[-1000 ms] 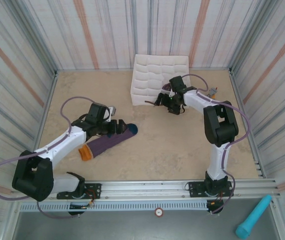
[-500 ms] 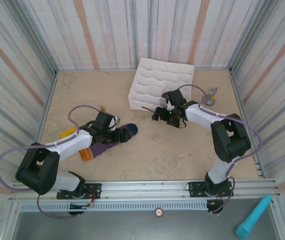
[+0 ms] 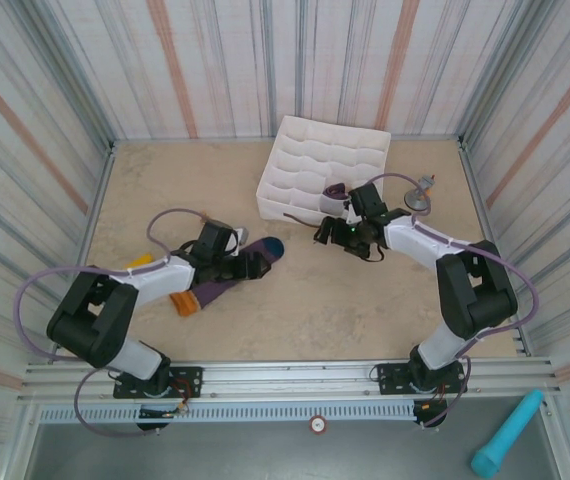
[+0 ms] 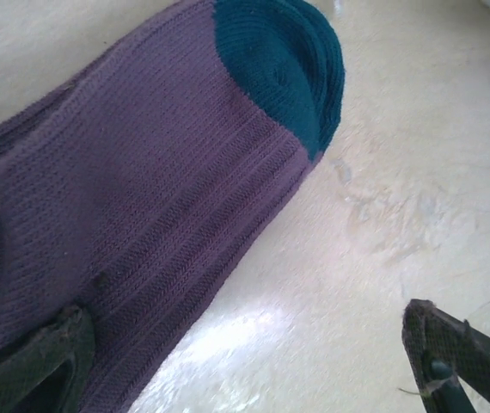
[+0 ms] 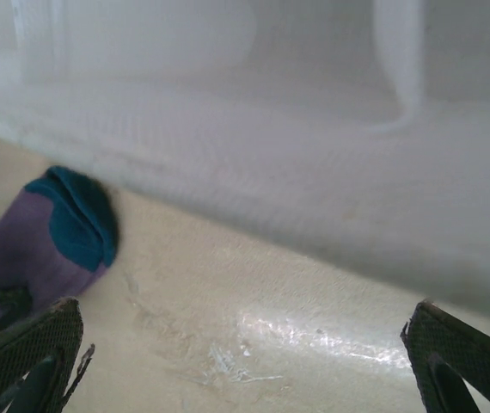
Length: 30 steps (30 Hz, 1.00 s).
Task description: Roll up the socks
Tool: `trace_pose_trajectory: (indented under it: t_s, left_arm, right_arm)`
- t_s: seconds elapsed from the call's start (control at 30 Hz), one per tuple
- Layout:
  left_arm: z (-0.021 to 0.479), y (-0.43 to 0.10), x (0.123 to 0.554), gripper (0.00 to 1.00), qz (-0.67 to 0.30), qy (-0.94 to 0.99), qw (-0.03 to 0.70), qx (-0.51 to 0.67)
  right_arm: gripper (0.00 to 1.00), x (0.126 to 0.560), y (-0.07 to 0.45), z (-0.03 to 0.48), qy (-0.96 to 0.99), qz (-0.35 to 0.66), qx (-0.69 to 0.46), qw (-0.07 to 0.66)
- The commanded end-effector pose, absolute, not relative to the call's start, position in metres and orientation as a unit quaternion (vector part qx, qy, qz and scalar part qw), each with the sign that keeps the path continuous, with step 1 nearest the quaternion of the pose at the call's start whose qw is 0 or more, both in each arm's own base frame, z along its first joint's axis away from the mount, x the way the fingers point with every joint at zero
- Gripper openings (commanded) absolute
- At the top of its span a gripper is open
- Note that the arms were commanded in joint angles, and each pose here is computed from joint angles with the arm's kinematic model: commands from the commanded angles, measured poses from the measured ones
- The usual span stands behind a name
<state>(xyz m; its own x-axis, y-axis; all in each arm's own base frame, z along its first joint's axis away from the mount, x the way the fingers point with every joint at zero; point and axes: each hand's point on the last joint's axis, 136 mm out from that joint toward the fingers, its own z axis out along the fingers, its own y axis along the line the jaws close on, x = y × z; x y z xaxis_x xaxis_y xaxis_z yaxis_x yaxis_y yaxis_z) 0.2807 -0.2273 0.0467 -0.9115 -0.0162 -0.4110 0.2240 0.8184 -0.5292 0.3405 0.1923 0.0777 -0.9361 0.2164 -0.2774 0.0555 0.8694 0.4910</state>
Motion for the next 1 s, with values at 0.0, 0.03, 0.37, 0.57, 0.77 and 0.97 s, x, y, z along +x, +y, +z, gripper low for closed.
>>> trace_pose_trajectory:
  t_s: [0.0,0.03,0.37,0.57,0.77,0.97]
  left_arm:
    - [0.017,-0.232,0.259,0.95,-0.283,0.947,0.144,0.046]
    - [0.017,-0.237,0.258,0.95,-0.287,0.946,0.144,0.047]
    - [0.018,-0.289,0.262,0.95,-0.34,0.93,0.134,0.035]
    - [0.038,-0.328,0.278,0.96,-0.364,0.92,0.134,0.051]
    - [0.086,-0.323,0.282,0.98,-0.335,0.923,0.163,0.097]
    - [0.123,-0.285,0.274,0.99,-0.333,0.92,0.171,0.112]
  right_arm:
    - [0.99,0.344,0.173,0.099,0.954,0.213,0.089,0.192]
    - [0.99,0.344,0.166,0.098,0.954,0.204,0.097,0.196]
    - [0.99,0.404,0.126,0.097,0.948,0.176,0.109,0.243]
    - [0.99,0.423,0.125,0.105,0.951,0.175,0.093,0.237]
    - [0.99,0.389,0.132,0.12,0.953,0.171,0.068,0.241]
    - [0.99,0.348,0.151,0.121,0.953,0.204,0.042,0.221]
